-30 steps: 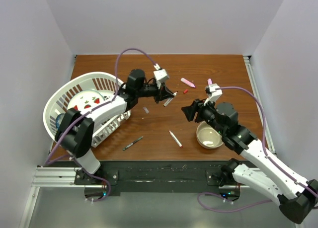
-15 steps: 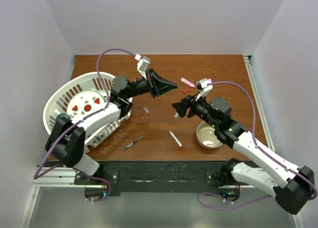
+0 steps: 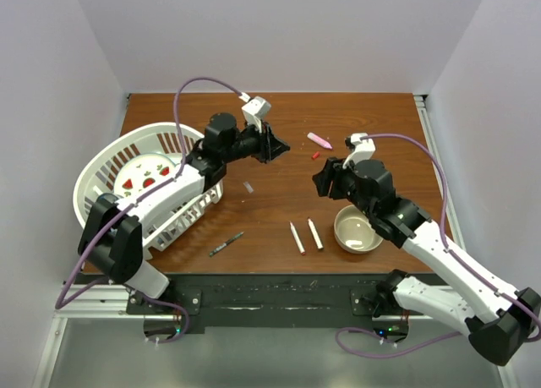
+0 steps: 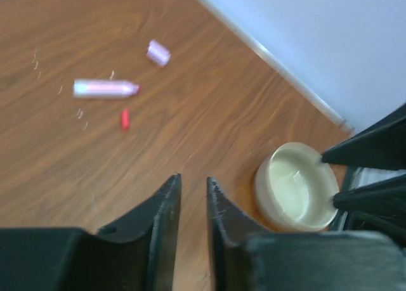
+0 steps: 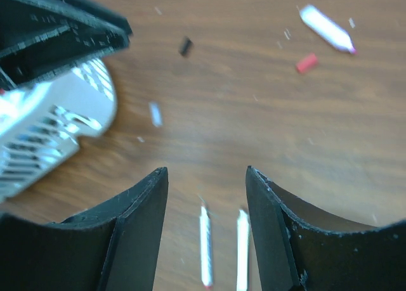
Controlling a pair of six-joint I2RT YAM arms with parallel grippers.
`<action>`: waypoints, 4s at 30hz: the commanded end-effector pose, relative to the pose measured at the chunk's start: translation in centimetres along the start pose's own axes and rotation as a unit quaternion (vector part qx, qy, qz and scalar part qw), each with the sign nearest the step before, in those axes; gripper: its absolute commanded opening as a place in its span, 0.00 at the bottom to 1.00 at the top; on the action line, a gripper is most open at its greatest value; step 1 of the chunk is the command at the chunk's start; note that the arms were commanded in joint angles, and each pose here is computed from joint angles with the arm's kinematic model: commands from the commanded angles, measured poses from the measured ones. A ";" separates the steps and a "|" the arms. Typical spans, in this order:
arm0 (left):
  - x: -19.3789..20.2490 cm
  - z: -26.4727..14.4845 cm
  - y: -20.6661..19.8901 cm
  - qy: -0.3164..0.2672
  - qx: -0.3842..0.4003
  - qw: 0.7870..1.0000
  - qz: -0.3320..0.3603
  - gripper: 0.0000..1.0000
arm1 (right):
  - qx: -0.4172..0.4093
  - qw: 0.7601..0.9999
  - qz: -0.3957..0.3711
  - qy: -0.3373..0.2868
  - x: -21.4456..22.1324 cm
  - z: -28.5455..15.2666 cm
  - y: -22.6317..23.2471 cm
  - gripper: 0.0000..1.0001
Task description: Insert the pens into the pen caps
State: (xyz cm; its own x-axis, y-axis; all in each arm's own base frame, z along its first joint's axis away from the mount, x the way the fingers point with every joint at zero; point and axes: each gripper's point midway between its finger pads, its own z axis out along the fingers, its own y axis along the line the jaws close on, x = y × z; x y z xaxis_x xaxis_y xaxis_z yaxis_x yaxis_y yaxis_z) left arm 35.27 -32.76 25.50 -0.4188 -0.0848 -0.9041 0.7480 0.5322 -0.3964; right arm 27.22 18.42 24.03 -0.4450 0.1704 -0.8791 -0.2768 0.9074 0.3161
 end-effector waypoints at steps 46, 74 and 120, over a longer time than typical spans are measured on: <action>0.4 -14.2 -3.4 -0.002 -0.131 0.990 -0.041 1.00 | 0.082 0.907 -0.087 0.403 22.8 0.8 -5.2 0.39; 6.3 -7.7 -3.1 0.008 -0.066 0.965 -0.255 0.81 | -0.033 0.975 -0.031 0.218 13.4 1.7 2.6 0.00; 7.6 -3.0 -10.2 0.035 0.150 0.950 -0.271 0.00 | -0.187 0.971 0.090 0.119 9.5 -0.7 8.5 0.16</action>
State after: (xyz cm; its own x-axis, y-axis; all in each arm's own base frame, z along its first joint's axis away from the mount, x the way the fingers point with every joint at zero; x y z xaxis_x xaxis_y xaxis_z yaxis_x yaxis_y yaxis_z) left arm 24.18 -36.21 20.31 -0.8353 -0.2138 -0.5065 0.4513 0.2593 -0.8539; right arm 19.92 26.23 15.91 -0.7258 0.1125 -0.6786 -0.3988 0.7350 0.5484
